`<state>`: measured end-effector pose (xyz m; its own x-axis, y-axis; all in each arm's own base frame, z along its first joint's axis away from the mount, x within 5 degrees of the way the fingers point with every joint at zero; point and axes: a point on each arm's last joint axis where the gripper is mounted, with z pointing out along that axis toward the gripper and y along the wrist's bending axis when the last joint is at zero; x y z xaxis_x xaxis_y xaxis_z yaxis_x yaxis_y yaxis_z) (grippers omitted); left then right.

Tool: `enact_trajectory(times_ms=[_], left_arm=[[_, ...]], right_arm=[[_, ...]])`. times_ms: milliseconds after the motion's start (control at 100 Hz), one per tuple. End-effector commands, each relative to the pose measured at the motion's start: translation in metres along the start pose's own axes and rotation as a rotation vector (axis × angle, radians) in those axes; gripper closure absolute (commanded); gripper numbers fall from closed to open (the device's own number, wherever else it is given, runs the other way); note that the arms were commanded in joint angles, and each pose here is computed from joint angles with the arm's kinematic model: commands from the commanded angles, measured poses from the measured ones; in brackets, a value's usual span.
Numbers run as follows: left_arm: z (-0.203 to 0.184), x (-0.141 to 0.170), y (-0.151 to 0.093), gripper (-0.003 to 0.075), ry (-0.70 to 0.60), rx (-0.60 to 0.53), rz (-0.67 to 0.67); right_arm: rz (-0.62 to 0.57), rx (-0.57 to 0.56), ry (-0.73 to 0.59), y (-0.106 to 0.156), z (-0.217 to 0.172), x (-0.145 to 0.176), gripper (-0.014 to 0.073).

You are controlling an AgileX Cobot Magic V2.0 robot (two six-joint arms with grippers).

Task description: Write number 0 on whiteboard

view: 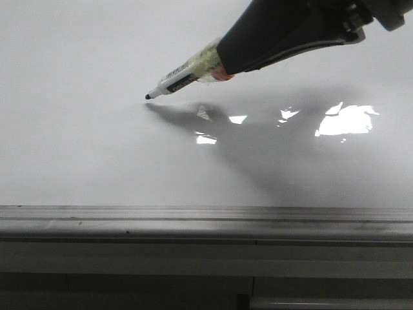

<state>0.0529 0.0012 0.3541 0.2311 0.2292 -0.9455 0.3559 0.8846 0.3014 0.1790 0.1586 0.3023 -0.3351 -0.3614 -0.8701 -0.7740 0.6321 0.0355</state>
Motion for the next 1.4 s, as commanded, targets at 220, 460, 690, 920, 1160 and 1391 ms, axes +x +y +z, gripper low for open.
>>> enact_trajectory(times_ms=[220,460,690,920,1160,1391], left_arm=[[0.001,-0.011,0.001,0.0740,-0.061,0.009,0.023],[0.001,-0.011,0.001,0.0740,-0.061,0.009,0.023],[0.001,-0.011,0.001,0.0740,-0.061,0.009,0.021],[0.001,-0.011,0.001,0.0740,-0.061,0.009,0.021],[0.001,-0.011,0.001,0.0740,-0.061,0.009,0.020],[0.001,-0.011,0.001,0.0740,-0.061,0.009,0.020]], right_arm=[[0.029,0.115,-0.099,-0.020,-0.011,-0.016,0.0664],[0.026,0.191,-0.165,-0.028,-0.018,-0.022,0.0664],[0.027,0.215,-0.183,-0.033,-0.032,-0.023,0.0664],[0.059,0.184,-0.103,-0.038,-0.037,-0.012,0.0664],[0.091,0.110,-0.010,-0.031,-0.031,0.007,0.0664],[0.104,0.097,0.027,-0.033,-0.023,0.012,0.0664]])
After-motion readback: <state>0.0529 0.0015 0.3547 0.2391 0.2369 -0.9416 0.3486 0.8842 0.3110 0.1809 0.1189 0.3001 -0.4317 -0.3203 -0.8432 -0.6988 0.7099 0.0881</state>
